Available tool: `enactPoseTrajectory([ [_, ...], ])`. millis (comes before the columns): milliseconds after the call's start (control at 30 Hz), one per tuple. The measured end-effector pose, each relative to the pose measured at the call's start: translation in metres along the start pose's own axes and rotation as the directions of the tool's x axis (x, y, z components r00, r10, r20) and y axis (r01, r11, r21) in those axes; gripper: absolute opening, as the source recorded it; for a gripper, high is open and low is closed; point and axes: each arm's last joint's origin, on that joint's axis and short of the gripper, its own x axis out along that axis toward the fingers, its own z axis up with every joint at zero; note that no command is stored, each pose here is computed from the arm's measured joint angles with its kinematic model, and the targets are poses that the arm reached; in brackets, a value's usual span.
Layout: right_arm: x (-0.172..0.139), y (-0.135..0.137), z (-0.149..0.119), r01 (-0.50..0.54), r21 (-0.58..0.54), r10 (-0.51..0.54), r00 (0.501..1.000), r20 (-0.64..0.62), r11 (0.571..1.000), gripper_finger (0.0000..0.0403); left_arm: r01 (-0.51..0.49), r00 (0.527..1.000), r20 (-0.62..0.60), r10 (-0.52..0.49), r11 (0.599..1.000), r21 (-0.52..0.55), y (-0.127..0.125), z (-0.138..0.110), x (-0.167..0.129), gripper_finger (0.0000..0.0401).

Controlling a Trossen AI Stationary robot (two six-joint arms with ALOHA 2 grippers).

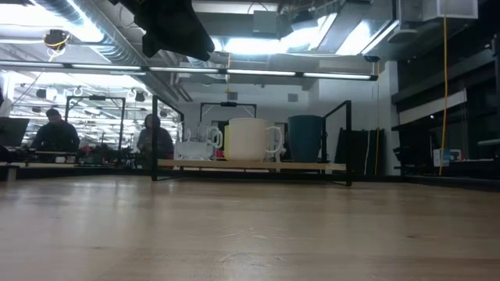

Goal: Stack small to large cups/mugs on shelf
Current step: Put the green cup on the shelf

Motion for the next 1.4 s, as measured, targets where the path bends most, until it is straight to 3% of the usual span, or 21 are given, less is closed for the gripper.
enactPoseTrajectory([
  [167,0.030,0.026,-0.015,-0.054,-0.053,0.054,0.999,-0.002,0.997,0.0247,0.002,1.000,0.004,-0.002,1.000,-0.002,0.000,0.000,0.000,0.0110],
  [333,0.054,0.034,-0.027,0.024,-0.041,-0.024,1.000,0.000,0.999,0.0247,0.002,1.000,0.004,-0.002,1.000,-0.004,0.000,0.000,0.000,0.0110],
  [633,0.099,0.053,-0.030,0.048,-0.011,-0.048,0.998,-0.027,0.999,0.0247,0.001,1.000,0.004,-0.001,1.000,-0.003,0.000,0.000,0.000,0.0110],
  [900,0.121,0.058,-0.026,0.114,-0.067,-0.117,0.992,-0.041,0.991,0.0247,0.000,1.000,0.005,0.000,1.000,-0.003,0.000,0.000,0.000,0.0110],
  [1100,0.131,0.063,-0.022,0.096,-0.087,-0.099,0.995,-0.032,0.992,0.0247,0.000,1.000,0.005,0.000,1.000,-0.003,0.000,0.000,0.000,0.0110],
  [1400,0.159,0.065,-0.021,0.147,-0.143,-0.162,0.982,-0.098,0.979,0.0247,0.000,1.000,0.004,0.000,1.000,-0.003,0.000,0.000,0.000,0.0110],
])
